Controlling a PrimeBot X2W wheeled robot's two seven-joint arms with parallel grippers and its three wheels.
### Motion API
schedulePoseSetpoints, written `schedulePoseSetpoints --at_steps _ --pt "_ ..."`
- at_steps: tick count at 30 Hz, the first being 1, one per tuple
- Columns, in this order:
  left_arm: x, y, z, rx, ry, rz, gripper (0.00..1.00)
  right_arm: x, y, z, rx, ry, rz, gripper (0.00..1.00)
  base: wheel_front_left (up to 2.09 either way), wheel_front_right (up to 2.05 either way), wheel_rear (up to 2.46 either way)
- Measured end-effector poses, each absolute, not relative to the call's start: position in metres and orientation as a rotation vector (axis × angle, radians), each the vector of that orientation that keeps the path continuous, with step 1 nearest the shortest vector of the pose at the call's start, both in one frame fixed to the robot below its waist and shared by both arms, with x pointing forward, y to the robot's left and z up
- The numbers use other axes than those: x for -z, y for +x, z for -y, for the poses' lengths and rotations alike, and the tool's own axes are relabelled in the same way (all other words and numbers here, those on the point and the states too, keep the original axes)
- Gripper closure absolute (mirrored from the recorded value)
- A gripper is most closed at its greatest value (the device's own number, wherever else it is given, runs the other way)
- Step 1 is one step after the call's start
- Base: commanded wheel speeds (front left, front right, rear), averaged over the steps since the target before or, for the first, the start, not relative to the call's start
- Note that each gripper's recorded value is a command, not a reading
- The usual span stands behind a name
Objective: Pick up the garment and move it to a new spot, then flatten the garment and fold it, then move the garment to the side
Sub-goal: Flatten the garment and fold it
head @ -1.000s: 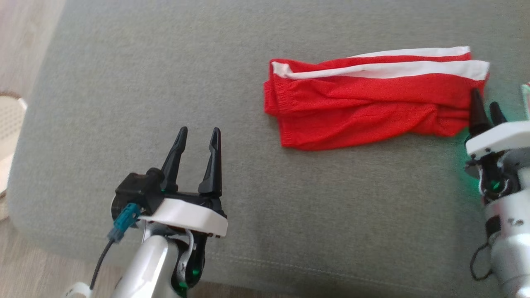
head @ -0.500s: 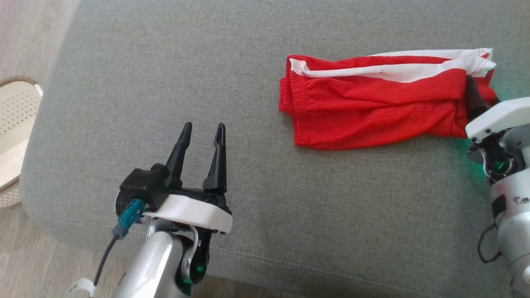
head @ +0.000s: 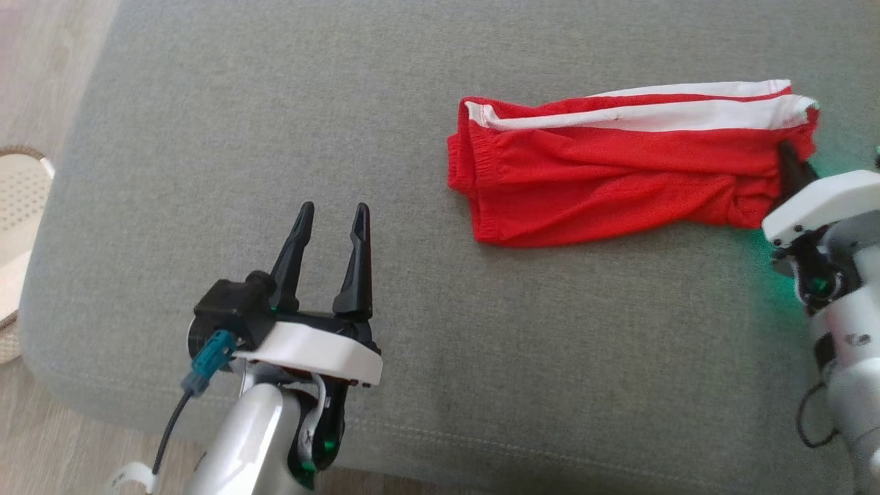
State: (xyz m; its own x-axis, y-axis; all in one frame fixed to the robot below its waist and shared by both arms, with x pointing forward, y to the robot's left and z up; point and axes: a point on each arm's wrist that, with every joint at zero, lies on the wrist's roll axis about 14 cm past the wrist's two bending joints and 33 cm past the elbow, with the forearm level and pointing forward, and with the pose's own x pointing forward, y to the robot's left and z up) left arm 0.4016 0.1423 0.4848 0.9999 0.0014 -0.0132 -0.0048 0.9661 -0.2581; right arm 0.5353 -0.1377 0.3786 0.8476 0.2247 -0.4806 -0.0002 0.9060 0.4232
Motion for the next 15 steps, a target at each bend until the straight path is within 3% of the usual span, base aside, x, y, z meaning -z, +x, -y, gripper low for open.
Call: schedulePoseSetpoints --at_steps 15 --pt "-0.494 0.406 -0.131 0.035 -0.273 0.014 0.0 -0.398 0.526 0.207 -0.007 0.332 -0.448 1.0 0.0 0.0 0.0"
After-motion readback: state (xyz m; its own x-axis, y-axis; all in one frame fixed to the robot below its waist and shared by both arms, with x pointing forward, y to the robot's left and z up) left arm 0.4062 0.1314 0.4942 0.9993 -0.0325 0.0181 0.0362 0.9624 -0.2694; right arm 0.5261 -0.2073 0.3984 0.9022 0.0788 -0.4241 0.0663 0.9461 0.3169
